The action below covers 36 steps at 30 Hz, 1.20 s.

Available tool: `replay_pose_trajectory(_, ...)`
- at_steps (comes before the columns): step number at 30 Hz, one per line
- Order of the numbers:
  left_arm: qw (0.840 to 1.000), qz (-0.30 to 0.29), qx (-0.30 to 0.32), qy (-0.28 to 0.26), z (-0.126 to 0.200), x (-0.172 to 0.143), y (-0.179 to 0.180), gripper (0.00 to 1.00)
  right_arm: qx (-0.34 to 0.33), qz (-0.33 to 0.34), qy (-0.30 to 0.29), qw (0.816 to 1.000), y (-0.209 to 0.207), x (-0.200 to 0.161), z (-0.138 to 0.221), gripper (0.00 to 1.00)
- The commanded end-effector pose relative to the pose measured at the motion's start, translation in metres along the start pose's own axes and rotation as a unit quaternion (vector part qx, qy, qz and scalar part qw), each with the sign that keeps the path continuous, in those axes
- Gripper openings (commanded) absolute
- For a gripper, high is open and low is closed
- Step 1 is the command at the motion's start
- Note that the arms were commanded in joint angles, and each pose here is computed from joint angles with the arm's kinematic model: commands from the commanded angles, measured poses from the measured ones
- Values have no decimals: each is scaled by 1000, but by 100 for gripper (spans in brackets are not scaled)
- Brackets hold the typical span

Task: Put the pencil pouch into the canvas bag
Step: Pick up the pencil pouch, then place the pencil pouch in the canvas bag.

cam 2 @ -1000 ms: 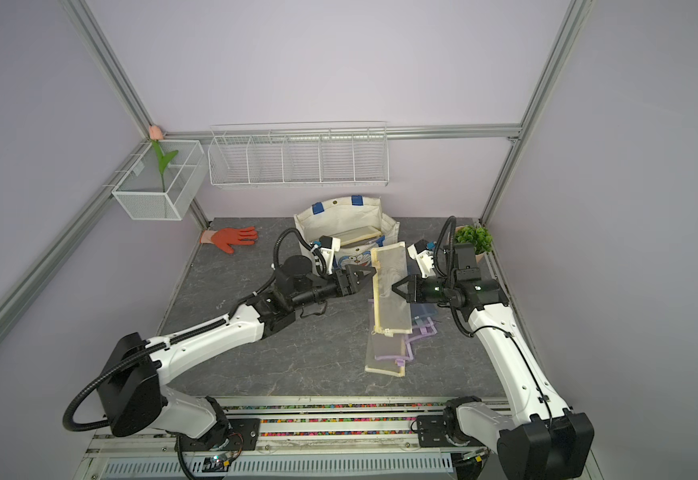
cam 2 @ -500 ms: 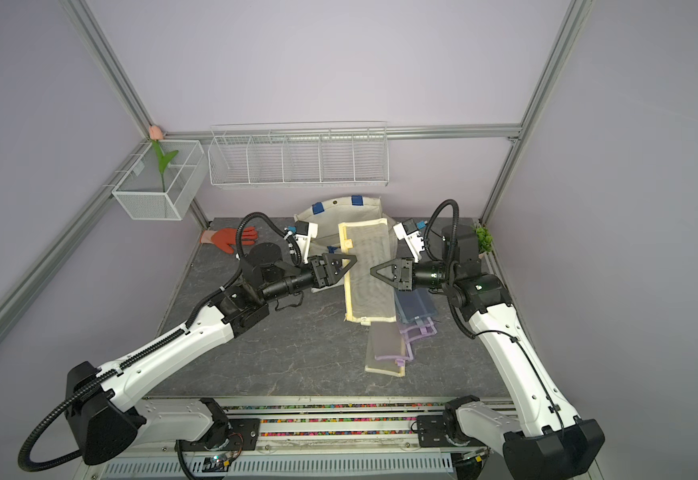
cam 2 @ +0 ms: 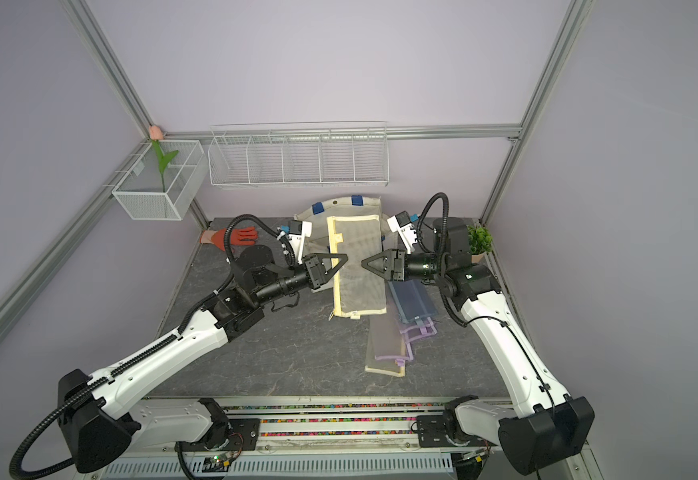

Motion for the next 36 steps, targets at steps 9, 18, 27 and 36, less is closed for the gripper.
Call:
replay_pose_trajectory(9,883,-375,281,-24,-5,114,-18,0,-139,-41,73,987,-36,-29,7,96)
replay_pose_trajectory(18,727,-551,410,5,-81,161,17,0,-194,-74,82,975,-54,-43,25,98)
replay_pose_trajectory(27,703,-579,408,55,-126,133,75,0,-226,-100,77,966,-74,-50,40,98)
replay_pose_trajectory(36,706,-564,416,103,-152,111,142,0,-239,-106,85,962,-86,-54,41,98)
Point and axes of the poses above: each gripper's point midway between its finger pads, its own z axis back along the fingers, its own y axis along the line the jaws close on, x = y × z, the point moved 5 cm from there along z, back along the fingers, and after that the axes turned 13 degrees about z, right-handed, at the moved point
